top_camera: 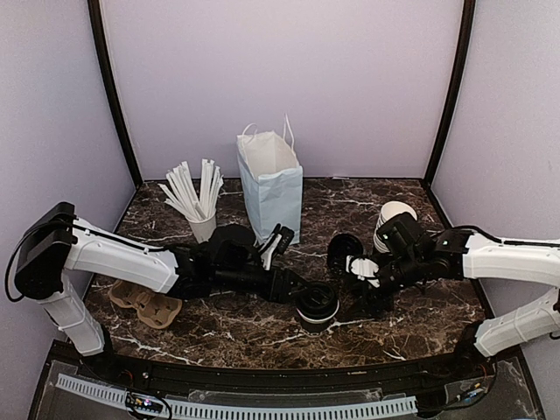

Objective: Pack the takeout coffee

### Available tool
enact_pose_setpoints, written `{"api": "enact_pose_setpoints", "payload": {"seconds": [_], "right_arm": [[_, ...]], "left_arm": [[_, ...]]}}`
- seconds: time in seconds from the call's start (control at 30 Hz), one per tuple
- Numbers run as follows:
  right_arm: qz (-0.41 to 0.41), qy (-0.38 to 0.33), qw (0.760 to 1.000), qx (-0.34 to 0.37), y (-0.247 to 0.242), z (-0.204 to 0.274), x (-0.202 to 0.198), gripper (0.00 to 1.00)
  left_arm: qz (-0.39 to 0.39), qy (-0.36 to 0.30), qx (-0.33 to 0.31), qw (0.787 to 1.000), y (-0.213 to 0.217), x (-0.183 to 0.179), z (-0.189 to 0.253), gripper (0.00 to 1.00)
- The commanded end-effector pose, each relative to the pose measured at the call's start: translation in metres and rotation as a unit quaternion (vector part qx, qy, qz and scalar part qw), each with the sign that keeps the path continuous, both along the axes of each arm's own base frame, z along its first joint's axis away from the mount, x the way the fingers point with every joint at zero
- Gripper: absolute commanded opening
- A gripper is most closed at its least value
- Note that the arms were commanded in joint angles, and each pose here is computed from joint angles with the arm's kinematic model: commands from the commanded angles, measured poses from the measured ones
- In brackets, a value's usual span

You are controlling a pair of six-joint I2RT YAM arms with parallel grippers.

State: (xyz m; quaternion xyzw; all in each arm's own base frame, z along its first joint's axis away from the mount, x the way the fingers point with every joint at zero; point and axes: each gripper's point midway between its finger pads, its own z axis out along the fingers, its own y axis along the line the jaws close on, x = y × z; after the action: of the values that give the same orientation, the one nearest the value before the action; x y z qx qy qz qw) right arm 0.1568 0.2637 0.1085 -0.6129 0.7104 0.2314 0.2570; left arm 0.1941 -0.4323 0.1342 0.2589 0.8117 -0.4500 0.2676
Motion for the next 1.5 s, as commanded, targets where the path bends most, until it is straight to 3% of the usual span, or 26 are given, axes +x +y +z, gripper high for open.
{"api": "enact_pose_setpoints", "payload": {"seconds": [0.0, 0.83, 1.27, 1.47], "right_arm": [[-0.006, -0.002, 1.000, 0.025, 0.012, 0.010, 0.008, 0.73], [-0.048, -0.037, 0.998, 0.015, 0.016, 0.012, 0.036, 0.73], [0.004, -0.026, 0.999, 0.022, 0.012, 0.023, 0.013, 0.72], [0.042, -0.068, 0.997, 0.017, 0.008, 0.041, 0.011, 0.68]], "left_arm": [[-0.011, 0.001, -0.024, 1.000, -0.008, -0.001, 0.012, 0.57], [-0.023, 0.029, -0.008, 0.999, 0.000, -0.018, -0.007, 0.53], [-0.028, 0.036, -0.001, 0.999, 0.008, -0.024, -0.003, 0.53], [-0.022, 0.031, -0.001, 0.999, 0.011, -0.023, 0.001, 0.54]]}}
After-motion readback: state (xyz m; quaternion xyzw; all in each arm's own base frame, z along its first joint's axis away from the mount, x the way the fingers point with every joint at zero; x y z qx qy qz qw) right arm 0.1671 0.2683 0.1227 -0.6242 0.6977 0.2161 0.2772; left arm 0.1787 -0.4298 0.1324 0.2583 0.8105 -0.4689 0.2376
